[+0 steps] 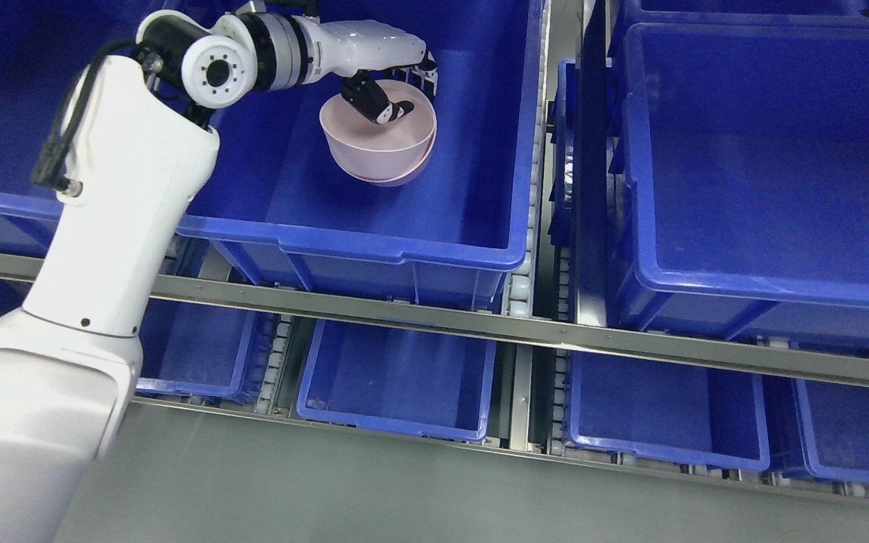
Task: Stack pink IKEA bowls on left shelf middle
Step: 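Lower the stacked bowls into the middle blue bin and release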
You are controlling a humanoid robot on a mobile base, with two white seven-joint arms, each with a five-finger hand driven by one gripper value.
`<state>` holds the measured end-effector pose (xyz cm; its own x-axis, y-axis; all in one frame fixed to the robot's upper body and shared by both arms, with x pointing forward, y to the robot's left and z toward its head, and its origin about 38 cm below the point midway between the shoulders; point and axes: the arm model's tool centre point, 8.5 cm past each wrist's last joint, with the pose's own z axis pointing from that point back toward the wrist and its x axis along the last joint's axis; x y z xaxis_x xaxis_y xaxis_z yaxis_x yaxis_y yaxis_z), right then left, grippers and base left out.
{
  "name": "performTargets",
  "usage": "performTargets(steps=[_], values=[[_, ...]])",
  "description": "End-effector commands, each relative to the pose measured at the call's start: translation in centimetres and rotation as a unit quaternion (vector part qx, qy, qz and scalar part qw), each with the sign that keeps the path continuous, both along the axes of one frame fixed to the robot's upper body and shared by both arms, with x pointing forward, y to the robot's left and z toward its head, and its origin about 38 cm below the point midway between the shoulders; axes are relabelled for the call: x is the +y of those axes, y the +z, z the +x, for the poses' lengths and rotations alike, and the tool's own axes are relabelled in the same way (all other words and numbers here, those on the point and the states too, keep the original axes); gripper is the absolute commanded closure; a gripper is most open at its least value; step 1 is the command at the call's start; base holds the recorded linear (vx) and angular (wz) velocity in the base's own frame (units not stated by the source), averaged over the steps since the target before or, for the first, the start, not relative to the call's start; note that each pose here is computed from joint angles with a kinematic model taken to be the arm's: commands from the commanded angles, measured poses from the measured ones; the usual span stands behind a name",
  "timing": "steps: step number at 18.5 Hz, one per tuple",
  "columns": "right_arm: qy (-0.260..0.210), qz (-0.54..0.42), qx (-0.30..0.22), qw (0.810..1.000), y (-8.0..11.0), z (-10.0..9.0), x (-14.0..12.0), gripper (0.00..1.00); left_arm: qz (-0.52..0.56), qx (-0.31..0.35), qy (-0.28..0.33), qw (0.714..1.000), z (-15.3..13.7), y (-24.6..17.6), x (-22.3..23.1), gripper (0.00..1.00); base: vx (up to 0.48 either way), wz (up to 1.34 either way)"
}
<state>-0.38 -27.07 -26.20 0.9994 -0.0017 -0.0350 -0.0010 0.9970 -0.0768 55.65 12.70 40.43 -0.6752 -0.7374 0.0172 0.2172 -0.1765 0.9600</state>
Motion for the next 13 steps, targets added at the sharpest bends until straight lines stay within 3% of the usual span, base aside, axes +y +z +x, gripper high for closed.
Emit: performTargets(steps=[1, 2, 3, 4, 9, 11, 13], values=[[-0.005, -0.011, -0.003, 1.000, 0.1, -0.7, -1.2, 0.00, 0.004, 0.046, -0.009, 0.999, 0.9, -3.8, -4.0, 0.88, -0.004, 0.01], [-0.006, -0.011, -0.004, 1.000, 0.1, -0.7, -1.2, 0.00, 0.005, 0.047, -0.008, 0.999, 0.9, -3.9, -3.9, 0.81, -0.004, 0.01], [-0.005, -0.011, -0.003, 1.000, 0.1, -0.7, -1.2, 0.00, 0.007, 0.046, -0.004, 0.999, 1.0, -3.8, -3.6, 0.57, 0.000, 0.00], [-0.005, -0.011, -0.003, 1.000, 0.1, -0.7, -1.2, 0.00, 0.007, 0.045, 0.003, 0.999, 1.1, -3.7, -2.9, 0.44, 0.000, 0.00], [-0.005, -0.011, -0.003, 1.000, 0.1, -0.7, -1.2, 0.00, -0.032, 0.016, 0.045, 0.998, 1.4, -0.4, 2.8, 0.28, 0.000, 0.00], [-0.005, -0.011, -0.003, 1.000, 0.1, -0.7, -1.2, 0.00, -0.087, 0.007, 0.052, 0.995, 1.2, 1.3, 3.9, 0.13, 0.000, 0.00], [-0.005, -0.011, -0.003, 1.000, 0.1, -0.7, -1.2, 0.00, -0.196, 0.001, 0.028, 0.980, 0.5, 3.5, 2.2, 0.01, 0.000, 0.00]])
